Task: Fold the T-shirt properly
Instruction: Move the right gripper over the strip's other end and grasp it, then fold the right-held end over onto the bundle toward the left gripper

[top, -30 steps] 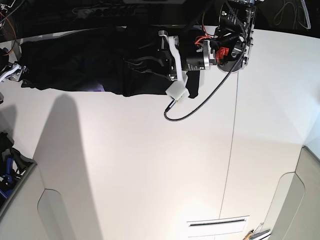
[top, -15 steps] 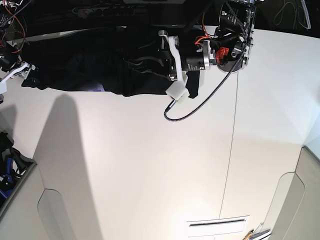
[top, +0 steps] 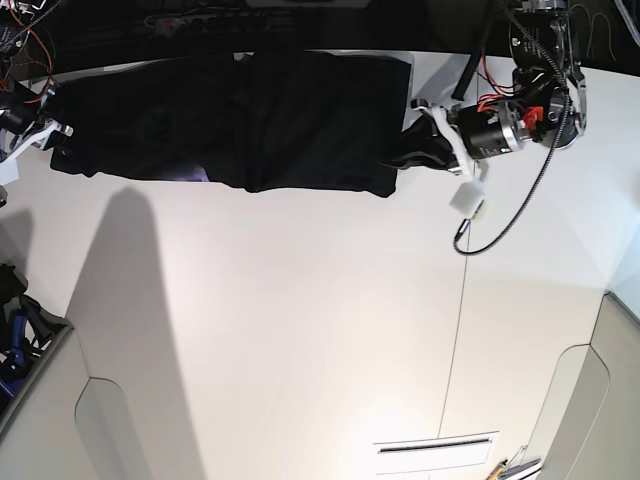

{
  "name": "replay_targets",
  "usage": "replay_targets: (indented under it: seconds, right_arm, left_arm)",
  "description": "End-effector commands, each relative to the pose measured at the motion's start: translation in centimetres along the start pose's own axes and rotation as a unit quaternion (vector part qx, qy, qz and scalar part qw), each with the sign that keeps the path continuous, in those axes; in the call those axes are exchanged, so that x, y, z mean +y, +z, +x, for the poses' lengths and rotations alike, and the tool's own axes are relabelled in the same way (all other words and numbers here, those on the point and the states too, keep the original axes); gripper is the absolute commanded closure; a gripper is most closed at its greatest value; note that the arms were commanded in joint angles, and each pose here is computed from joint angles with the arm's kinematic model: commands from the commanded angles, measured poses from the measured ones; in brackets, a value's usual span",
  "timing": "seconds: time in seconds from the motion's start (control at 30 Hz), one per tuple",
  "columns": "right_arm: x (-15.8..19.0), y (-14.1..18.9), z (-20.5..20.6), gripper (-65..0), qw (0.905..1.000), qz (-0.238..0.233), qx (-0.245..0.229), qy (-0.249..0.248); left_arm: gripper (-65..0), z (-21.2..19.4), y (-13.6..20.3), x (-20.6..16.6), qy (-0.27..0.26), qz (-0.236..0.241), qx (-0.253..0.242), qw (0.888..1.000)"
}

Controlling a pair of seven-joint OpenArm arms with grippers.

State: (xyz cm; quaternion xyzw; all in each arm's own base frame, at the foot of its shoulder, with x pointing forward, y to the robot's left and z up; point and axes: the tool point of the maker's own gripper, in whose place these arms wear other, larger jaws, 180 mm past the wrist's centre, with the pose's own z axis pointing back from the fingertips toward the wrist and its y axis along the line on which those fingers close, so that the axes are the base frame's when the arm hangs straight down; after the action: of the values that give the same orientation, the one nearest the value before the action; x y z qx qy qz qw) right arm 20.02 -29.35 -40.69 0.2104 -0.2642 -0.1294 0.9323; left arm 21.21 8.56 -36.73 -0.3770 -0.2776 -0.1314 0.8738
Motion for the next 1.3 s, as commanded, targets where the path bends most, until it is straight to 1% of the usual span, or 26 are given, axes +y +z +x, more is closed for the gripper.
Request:
replay_targets:
  seconds: [0.0, 0.07, 0.17, 0.23, 0.33, 0.43, 0.5, 0.57, 0.67, 0.8, 0.87, 0.97, 1.1, 1.13, 1.23, 1.27]
  right_arm:
    - [0.7, 0.8, 1.6, 0.0, 0.9995, 0.015, -0.021, 0.016]
    - [2.0, 1.0, 1.6, 0.0, 0.9987, 0.043, -0.016, 0.021]
    - [4.4, 1.4, 1.3, 0.0, 0.9958, 0.087, -0.005, 0.03]
    - [6.5, 1.6, 1.4, 0.0, 0.9925, 0.115, -0.012, 0.041]
    - [10.6, 1.8, 1.6, 0.0, 0.9846, 0.158, -0.039, 0.063]
    - [15.2, 2.1, 1.9, 0.0, 0.973, 0.202, -0.074, 0.083]
    - [18.2, 1.9, 1.5, 0.0, 0.9649, 0.23, -0.077, 0.1]
    - [21.3, 1.2, 0.5, 0.0, 0.9547, 0.267, -0.065, 0.114]
    - [25.8, -0.4, -1.7, 0.0, 0.9371, 0.32, -0.029, 0.136]
    - [31.1, -2.0, -4.2, 0.0, 0.9151, 0.364, 0.001, 0.174]
    - [33.3, -2.6, -5.0, 0.0, 0.9061, 0.375, 0.001, 0.197]
    - [36.1, -3.3, -6.1, 0.0, 0.8948, 0.383, -0.011, 0.228]
    - [38.6, -3.9, -8.2, 0.0, 0.8801, 0.385, -0.007, 0.278]
    - [39.0, -4.2, -8.8, 0.0, 0.8772, 0.383, -0.006, 0.29]
    - [39.7, -5.1, -10.1, 0.0, 0.8728, 0.375, -0.002, 0.313]
    - [39.8, -5.4, -10.5, 0.0, 0.8727, 0.372, 0.002, 0.316]
  left_arm:
    - [0.0, 0.5, 0.7, 0.5, -0.008, 0.013, -0.014, 1.0]
    - [0.0, -0.5, 1.5, 2.3, -0.002, 0.05, -0.01, 0.999]
    - [0.0, -2.7, 1.7, 4.1, 0.01, 0.085, 0.008, 0.996]
    - [0.0, -4.0, 1.6, 5.0, 0.026, 0.097, 0.022, 0.995]
    - [0.0, -5.2, 1.4, 5.7, 0.045, 0.099, 0.033, 0.994]
    - [0.0, -5.5, 1.3, 5.8, 0.051, 0.099, 0.036, 0.993]
    - [0.0, -5.5, 1.3, 5.8, 0.051, 0.098, 0.036, 0.993]
    - [0.0, -5.5, 1.3, 5.8, 0.051, 0.098, 0.036, 0.993]
    - [0.0, -5.6, 1.4, 5.8, 0.051, 0.098, 0.036, 0.993]
    - [0.0, -5.5, 1.3, 5.8, 0.051, 0.098, 0.036, 0.993]
    - [0.0, -5.5, 1.3, 5.8, 0.051, 0.098, 0.036, 0.993]
    - [0.0, -5.5, 1.3, 5.8, 0.052, 0.098, 0.036, 0.993]
    - [0.0, -5.5, 1.3, 5.8, 0.052, 0.099, 0.036, 0.993]
    - [0.0, -5.5, 1.3, 5.8, 0.052, 0.099, 0.036, 0.993]
    - [0.0, -5.5, 1.3, 5.8, 0.052, 0.099, 0.036, 0.993]
    - [0.0, -5.5, 1.3, 5.8, 0.052, 0.099, 0.036, 0.993]
